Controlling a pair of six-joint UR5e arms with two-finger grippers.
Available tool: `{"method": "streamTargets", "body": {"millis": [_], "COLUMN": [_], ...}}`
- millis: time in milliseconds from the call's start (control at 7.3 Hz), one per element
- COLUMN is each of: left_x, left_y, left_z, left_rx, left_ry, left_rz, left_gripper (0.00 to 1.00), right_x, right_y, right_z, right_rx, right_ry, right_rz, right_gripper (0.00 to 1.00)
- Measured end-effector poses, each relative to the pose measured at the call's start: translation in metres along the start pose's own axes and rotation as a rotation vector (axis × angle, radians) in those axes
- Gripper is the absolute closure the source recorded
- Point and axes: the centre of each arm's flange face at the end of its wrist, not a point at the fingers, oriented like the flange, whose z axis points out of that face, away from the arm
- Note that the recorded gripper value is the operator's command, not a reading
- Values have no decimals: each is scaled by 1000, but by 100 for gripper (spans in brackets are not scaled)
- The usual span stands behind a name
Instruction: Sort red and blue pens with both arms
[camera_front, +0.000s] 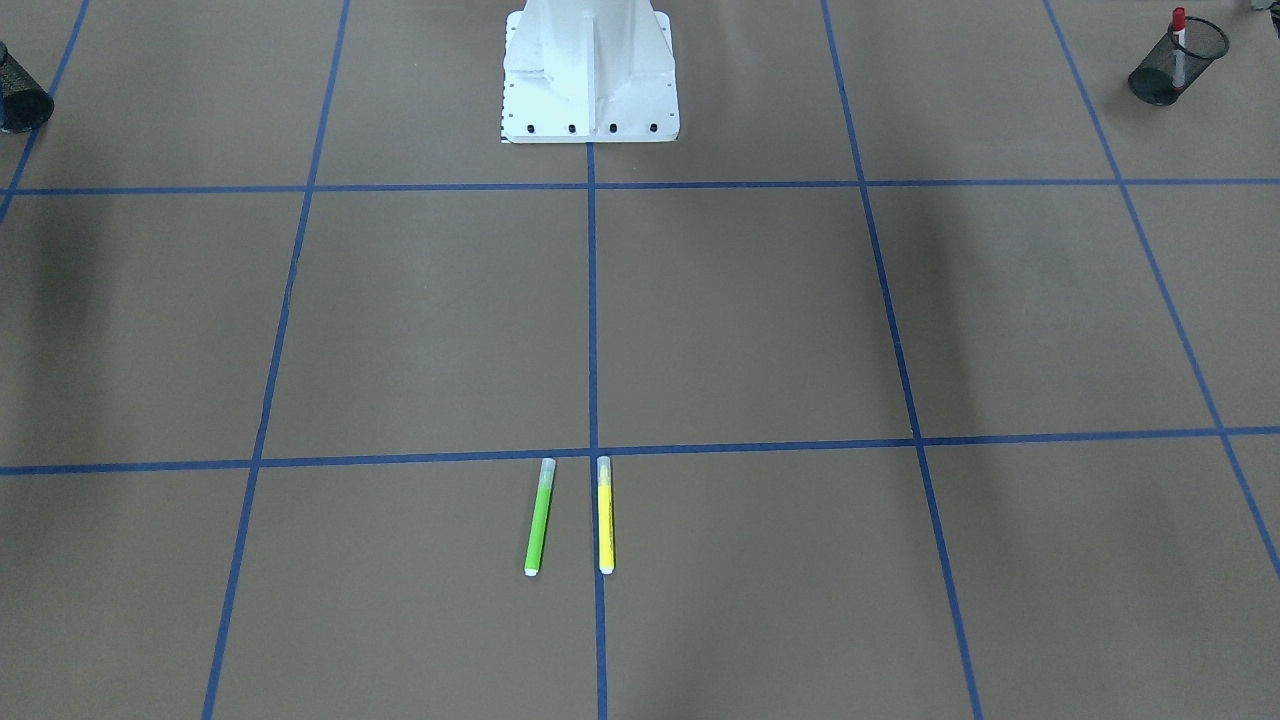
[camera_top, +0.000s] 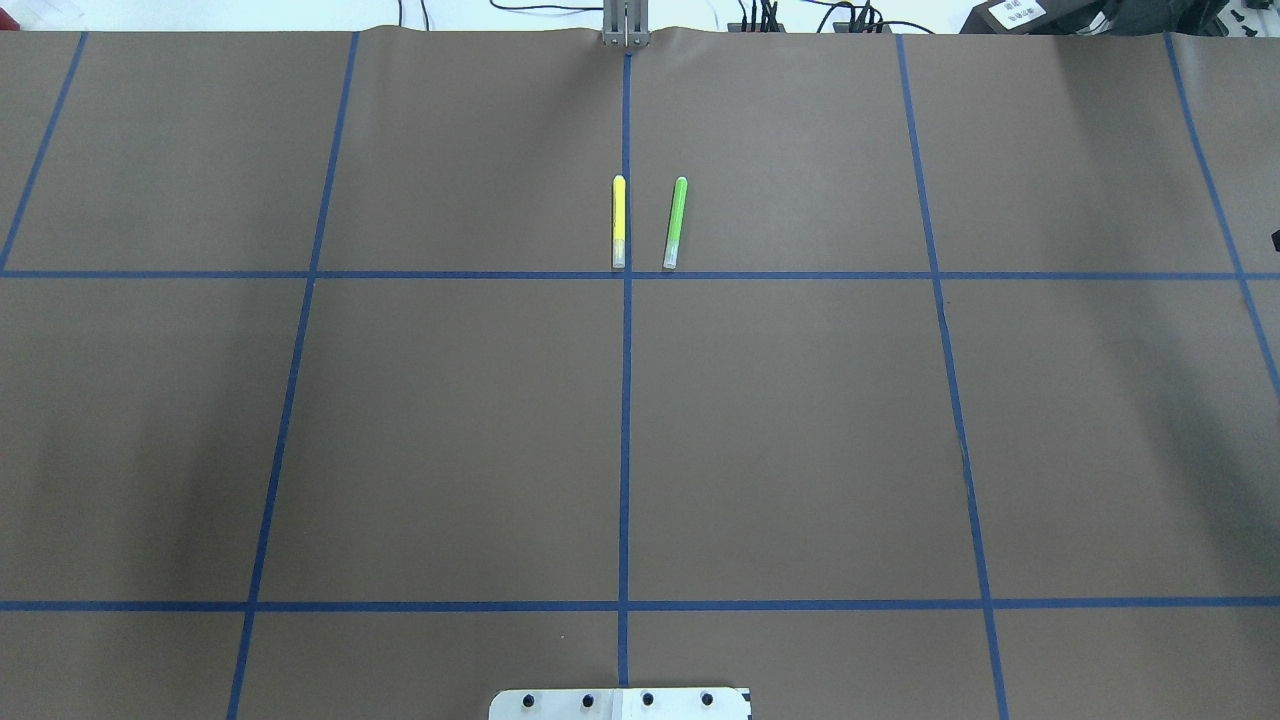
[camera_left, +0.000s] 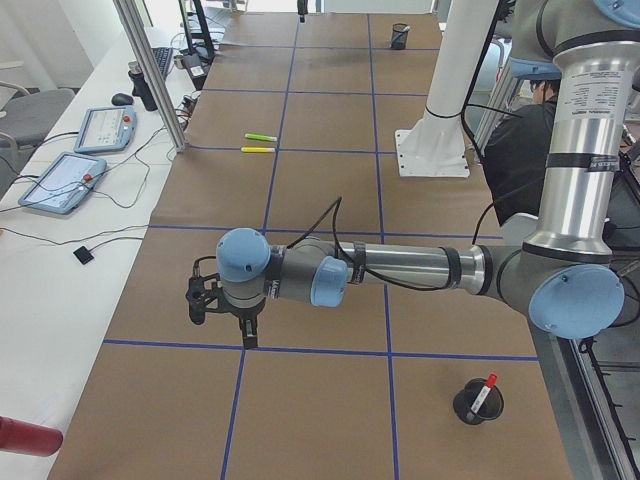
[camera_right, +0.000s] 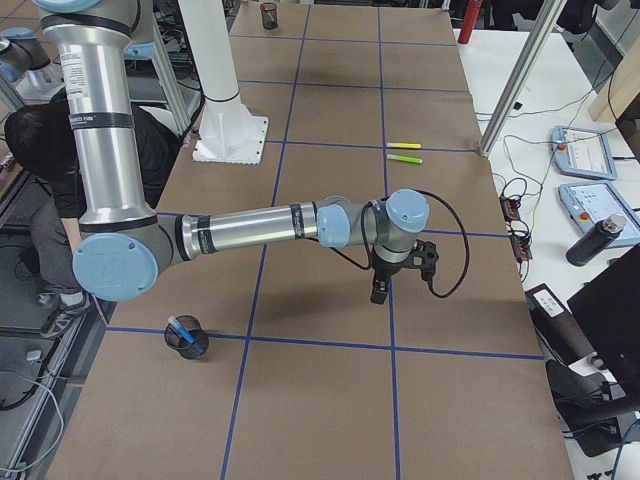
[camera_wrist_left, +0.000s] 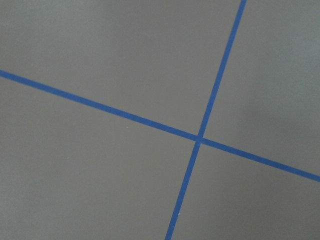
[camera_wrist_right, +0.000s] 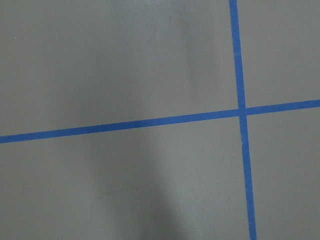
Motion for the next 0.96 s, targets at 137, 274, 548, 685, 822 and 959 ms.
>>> {"method": "streamTargets", "body": {"millis": [137, 274, 548, 685, 822, 959], "left_x": [11, 20, 29, 25, 18, 11], "left_y": [0, 1, 6, 10, 14, 18], "left_z": [-9, -14, -7, -1, 4, 8], "left_rx": [27, 48, 51, 45, 39, 32], "left_ry": [-12, -36, -84, -110, -136, -156], "left_rz": [28, 51, 80, 96, 119, 133], "left_gripper": [0, 0, 0, 0, 0, 0], "right_x": [13, 29, 65, 75, 83, 90], "right_y": [4, 10, 24, 29, 33, 38], "right_z": [-1, -4, -17, -23, -23, -19], "right_rx": [5, 11, 46, 64, 67, 60], "right_ry": [0, 1, 37, 75, 103, 119], "right_rz": [19, 42, 84, 92, 99, 109], "right_gripper": [0, 0, 0, 0, 0, 0]}}
